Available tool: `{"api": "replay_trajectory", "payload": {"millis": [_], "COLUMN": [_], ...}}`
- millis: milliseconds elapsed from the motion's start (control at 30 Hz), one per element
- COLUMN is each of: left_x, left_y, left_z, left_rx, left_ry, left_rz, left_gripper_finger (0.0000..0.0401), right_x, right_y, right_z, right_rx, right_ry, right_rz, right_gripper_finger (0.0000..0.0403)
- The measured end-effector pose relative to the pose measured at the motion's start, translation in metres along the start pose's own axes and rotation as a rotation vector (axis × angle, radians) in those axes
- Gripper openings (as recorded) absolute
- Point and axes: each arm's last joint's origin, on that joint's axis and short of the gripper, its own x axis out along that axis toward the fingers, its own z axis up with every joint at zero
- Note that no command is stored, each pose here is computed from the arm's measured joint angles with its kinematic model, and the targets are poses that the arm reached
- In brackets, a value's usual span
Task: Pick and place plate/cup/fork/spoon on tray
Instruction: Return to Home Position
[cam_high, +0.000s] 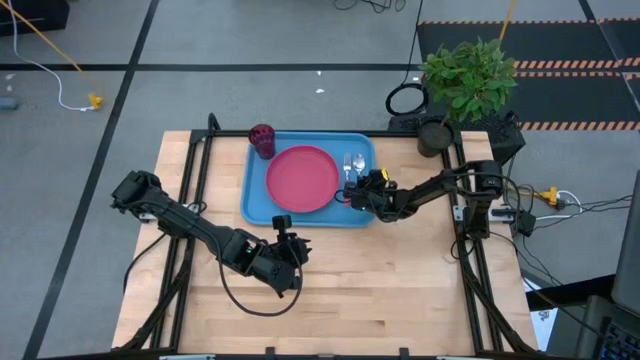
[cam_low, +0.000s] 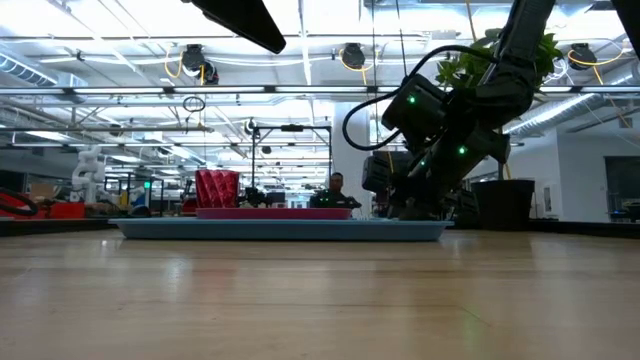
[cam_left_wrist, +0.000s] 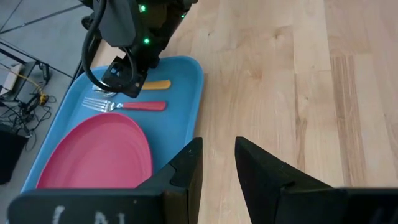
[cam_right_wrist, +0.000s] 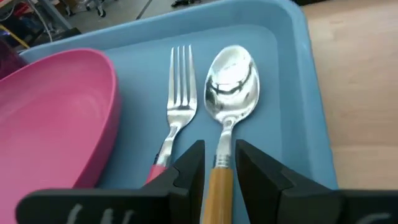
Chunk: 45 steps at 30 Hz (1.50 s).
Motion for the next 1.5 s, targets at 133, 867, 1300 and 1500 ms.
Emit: {"api": "replay_trajectory", "payload": {"millis": [133,867,1300,1500], "left_x": [0.000,-0.024,-0.043,-0.039], "left_y": [0.000,0.013,0.038,0.040], "left_z": [0.000,0.000,-0.053,-0.079], "left_rx": [0.000,-0.025,-0.151,-0.149], "left_ry": [0.000,-0.007,0.087,-0.061], "left_rz": [0.000,0.019,0.102,0.039], "left_gripper_finger": [0.0097,0.0097,0.0067,0.0007], "right_x": [-0.006,-0.141,-0.155,-0.150], "right_y": [0.003,0.013,-0.048,-0.072], "right_z": [0.001,0.075,0.081,0.064], "right_rx": [-0.025,-0.879,-0.819,-0.825], "right_ry": [0.016,-0.054,-0.196,-0.177], "right_rz": [0.025,0.924,1.060,1.163], "right_gripper_finger": [0.0084,0.0065,0.0002,0.0001]}}
